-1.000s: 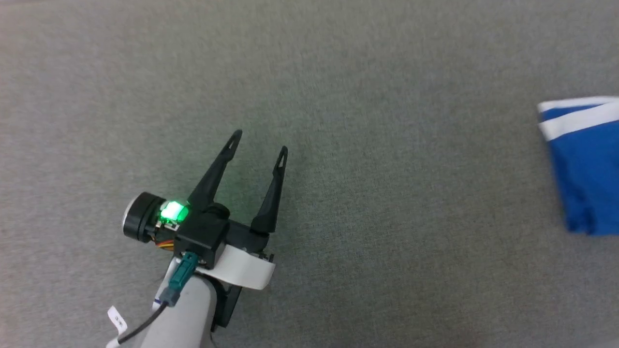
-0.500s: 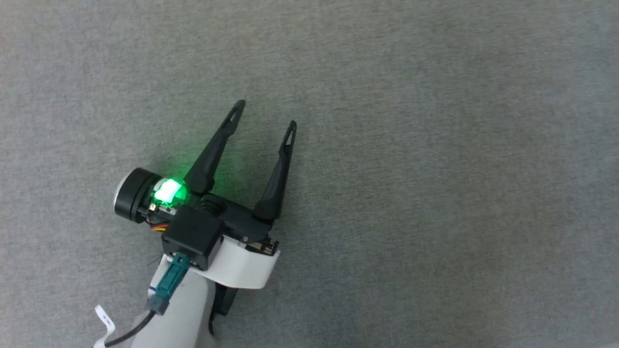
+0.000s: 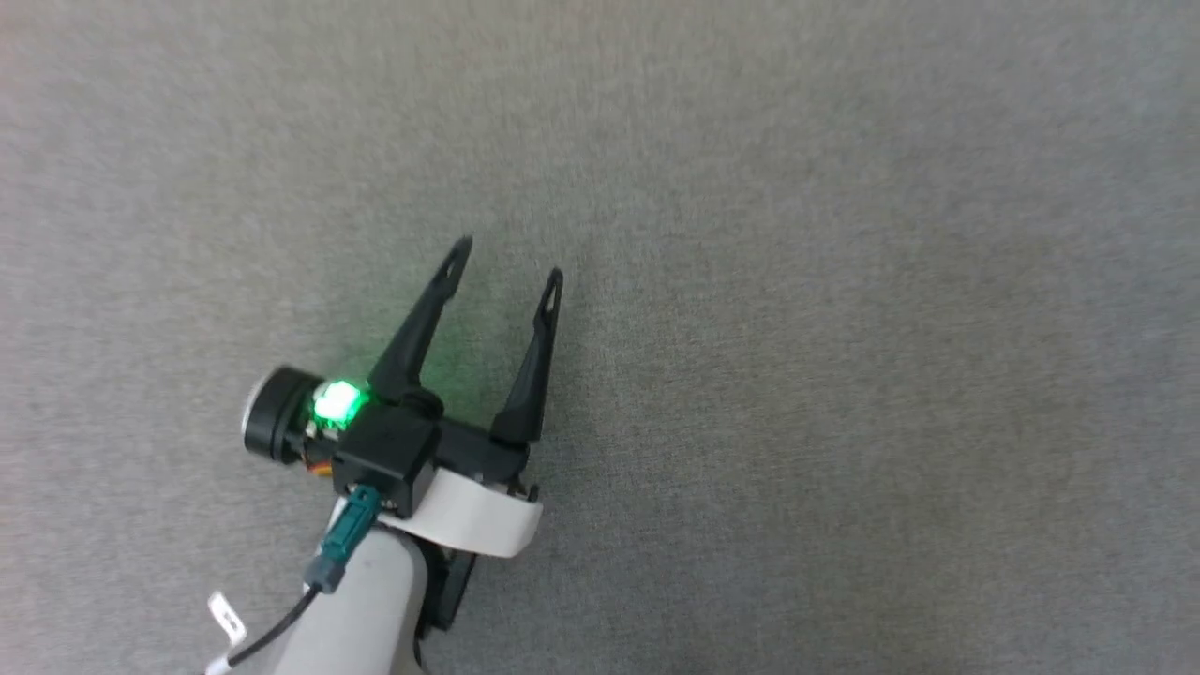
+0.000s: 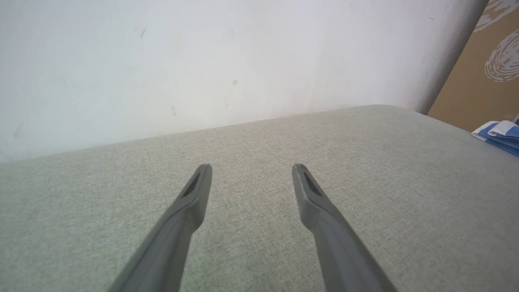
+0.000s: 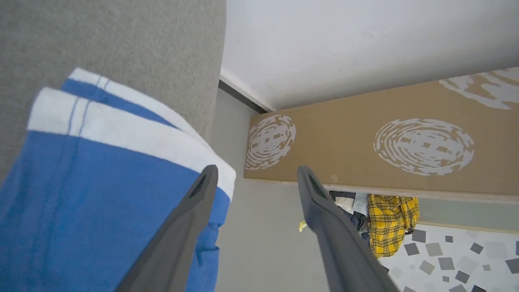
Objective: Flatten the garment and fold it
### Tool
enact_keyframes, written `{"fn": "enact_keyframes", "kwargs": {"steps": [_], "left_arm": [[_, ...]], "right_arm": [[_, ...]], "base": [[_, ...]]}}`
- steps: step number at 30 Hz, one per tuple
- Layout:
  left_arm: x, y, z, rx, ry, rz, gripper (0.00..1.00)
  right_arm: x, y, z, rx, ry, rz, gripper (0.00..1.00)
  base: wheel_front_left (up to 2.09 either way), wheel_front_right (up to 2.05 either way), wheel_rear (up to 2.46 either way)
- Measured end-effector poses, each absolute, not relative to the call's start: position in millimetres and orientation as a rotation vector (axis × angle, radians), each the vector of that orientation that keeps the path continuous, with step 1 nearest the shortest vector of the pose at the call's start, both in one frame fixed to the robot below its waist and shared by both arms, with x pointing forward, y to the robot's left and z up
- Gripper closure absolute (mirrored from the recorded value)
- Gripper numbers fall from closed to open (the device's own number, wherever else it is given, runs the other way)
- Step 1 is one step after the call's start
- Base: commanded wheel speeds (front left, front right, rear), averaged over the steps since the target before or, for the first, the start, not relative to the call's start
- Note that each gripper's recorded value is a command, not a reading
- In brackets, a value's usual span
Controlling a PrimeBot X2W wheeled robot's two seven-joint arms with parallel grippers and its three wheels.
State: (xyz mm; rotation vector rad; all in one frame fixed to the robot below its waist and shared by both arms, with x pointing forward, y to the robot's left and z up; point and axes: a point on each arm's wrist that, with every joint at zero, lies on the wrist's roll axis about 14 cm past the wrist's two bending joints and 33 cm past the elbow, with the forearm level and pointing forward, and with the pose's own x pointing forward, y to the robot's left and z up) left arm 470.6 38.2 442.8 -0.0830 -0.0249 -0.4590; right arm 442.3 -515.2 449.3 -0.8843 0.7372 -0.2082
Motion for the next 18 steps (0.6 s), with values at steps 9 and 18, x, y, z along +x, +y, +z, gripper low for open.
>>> {"fn": "enact_keyframes", "kwargs": {"steps": [9,18], "left_arm": [[444.0,63.2,481.9,-0.072,-0.07,-0.359,0.0],[417.5,113.1,514.0,-0.031,-0.125,-0.192,0.0]], "right_arm": [[500.6,-427.0,537.5,-0.71,0.264,-0.126,0.0],[485.4,-328.0,602.6,-0.502,-0.109,-0.001,0.0]], "base": [[0.0,0.0,0.0],[0.0,0.0,0.0]]}}
